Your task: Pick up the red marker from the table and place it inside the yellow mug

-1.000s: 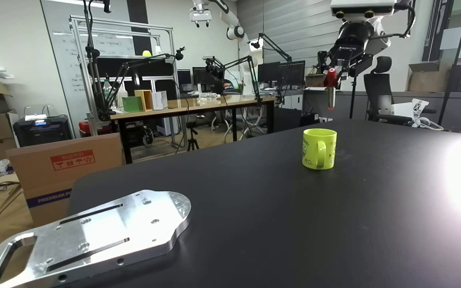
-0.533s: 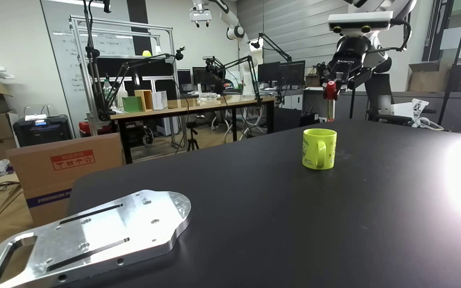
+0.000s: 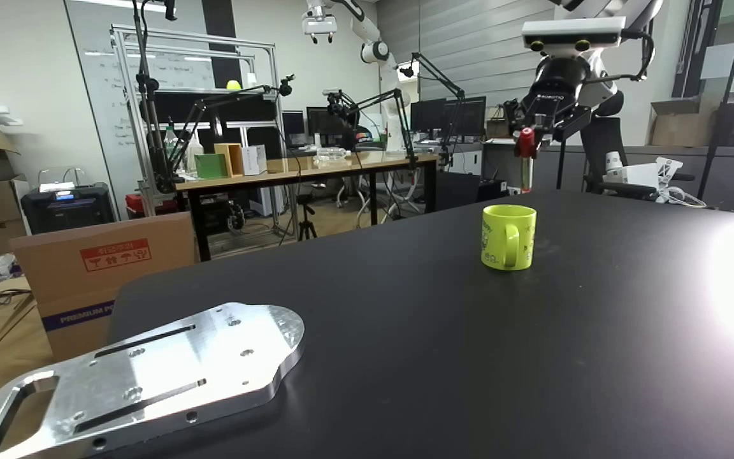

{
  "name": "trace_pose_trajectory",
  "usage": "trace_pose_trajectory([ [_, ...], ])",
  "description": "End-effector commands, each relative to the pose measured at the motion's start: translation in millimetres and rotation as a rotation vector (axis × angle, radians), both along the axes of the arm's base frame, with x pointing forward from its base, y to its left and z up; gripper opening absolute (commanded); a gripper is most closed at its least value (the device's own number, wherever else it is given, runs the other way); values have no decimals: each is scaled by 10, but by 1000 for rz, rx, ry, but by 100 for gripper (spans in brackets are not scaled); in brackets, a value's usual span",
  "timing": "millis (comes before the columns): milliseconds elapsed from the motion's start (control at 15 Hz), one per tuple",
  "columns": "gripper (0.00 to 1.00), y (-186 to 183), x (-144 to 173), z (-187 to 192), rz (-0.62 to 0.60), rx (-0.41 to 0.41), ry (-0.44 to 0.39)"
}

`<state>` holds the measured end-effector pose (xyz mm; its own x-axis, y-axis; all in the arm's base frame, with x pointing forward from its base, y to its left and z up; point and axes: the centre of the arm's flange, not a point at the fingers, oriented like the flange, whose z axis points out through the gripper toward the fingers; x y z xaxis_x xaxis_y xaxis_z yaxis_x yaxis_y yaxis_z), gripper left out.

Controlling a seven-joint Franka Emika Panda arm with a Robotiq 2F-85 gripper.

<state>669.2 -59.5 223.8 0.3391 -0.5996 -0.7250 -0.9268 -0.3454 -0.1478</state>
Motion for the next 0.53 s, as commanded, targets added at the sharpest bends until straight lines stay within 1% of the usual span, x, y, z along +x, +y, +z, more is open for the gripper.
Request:
trace_pose_trajectory([
  [0,6,1,27,14,8,42,3],
  [200,6,10,32,-6,7,80,-5],
  [467,6,-29,85,-139,-13,125,17],
])
